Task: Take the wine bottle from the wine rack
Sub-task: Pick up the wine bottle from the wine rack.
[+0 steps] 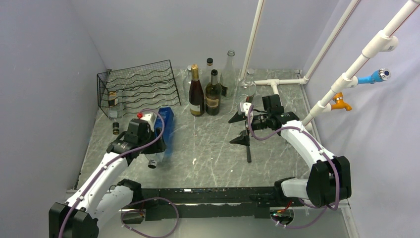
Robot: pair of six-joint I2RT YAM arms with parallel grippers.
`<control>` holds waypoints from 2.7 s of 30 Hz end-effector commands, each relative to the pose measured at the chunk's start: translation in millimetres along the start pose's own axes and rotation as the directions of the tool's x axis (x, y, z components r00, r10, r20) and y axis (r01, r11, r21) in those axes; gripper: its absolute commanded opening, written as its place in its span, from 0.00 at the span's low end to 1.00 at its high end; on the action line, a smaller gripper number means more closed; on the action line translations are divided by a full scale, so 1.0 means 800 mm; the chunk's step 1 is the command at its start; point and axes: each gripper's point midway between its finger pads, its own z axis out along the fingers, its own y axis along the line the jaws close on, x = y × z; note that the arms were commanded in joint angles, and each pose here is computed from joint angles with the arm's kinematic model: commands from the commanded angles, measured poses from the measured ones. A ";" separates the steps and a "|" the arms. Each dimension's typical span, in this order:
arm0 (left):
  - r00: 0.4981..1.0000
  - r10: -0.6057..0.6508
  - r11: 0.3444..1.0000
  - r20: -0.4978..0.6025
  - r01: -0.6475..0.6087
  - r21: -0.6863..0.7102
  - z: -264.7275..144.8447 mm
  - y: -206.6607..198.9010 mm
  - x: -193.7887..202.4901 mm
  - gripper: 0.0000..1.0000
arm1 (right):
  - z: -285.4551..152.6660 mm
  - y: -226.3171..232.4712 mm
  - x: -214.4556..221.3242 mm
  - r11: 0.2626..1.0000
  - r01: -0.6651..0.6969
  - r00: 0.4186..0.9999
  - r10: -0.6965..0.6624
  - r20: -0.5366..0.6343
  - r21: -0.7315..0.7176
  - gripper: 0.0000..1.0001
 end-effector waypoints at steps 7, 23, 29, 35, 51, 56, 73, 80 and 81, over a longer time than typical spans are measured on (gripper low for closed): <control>0.984 0.003 0.969 0.181 -0.048 0.241 -0.047 -0.079 -0.078 0.00 | -0.004 0.001 -0.029 0.996 0.087 0.995 -0.086 0.057 -0.013 1.00; 0.998 0.045 0.914 0.051 -0.061 0.401 -0.070 -0.127 -0.055 0.00 | -0.003 0.004 -0.027 0.995 0.096 0.994 -0.095 0.063 -0.025 1.00; 0.998 0.064 0.887 0.012 -0.062 0.457 -0.077 -0.144 -0.046 0.00 | -0.001 0.006 -0.025 0.994 0.104 0.993 -0.102 0.063 -0.031 1.00; 0.995 0.094 0.861 -0.031 -0.066 0.505 -0.082 -0.165 -0.037 0.00 | 0.000 0.010 -0.026 0.992 0.118 0.991 -0.115 0.069 -0.040 1.00; 0.978 0.140 0.776 -0.156 -0.011 0.631 -0.090 -0.231 -0.008 0.00 | 0.017 0.042 -0.023 0.965 0.240 0.964 -0.224 0.144 -0.106 1.00; 0.971 0.137 0.751 -0.198 0.028 0.660 -0.090 -0.250 0.001 0.00 | 0.036 0.052 -0.019 0.947 0.295 0.953 -0.281 0.117 -0.129 1.00; 0.942 0.185 0.690 -0.280 0.079 0.719 -0.087 -0.294 0.010 0.00 | 0.076 0.071 -0.013 0.894 0.412 0.910 -0.414 0.025 -0.178 1.00; 0.935 0.203 0.683 -0.290 0.077 0.726 -0.085 -0.302 0.013 0.00 | 0.085 0.073 -0.007 0.883 0.429 0.899 -0.438 -0.005 -0.190 1.00; 0.934 0.205 0.682 -0.292 0.078 0.728 -0.085 -0.303 0.013 0.00 | 0.086 0.073 -0.006 0.882 0.431 0.897 -0.441 -0.008 -0.192 1.00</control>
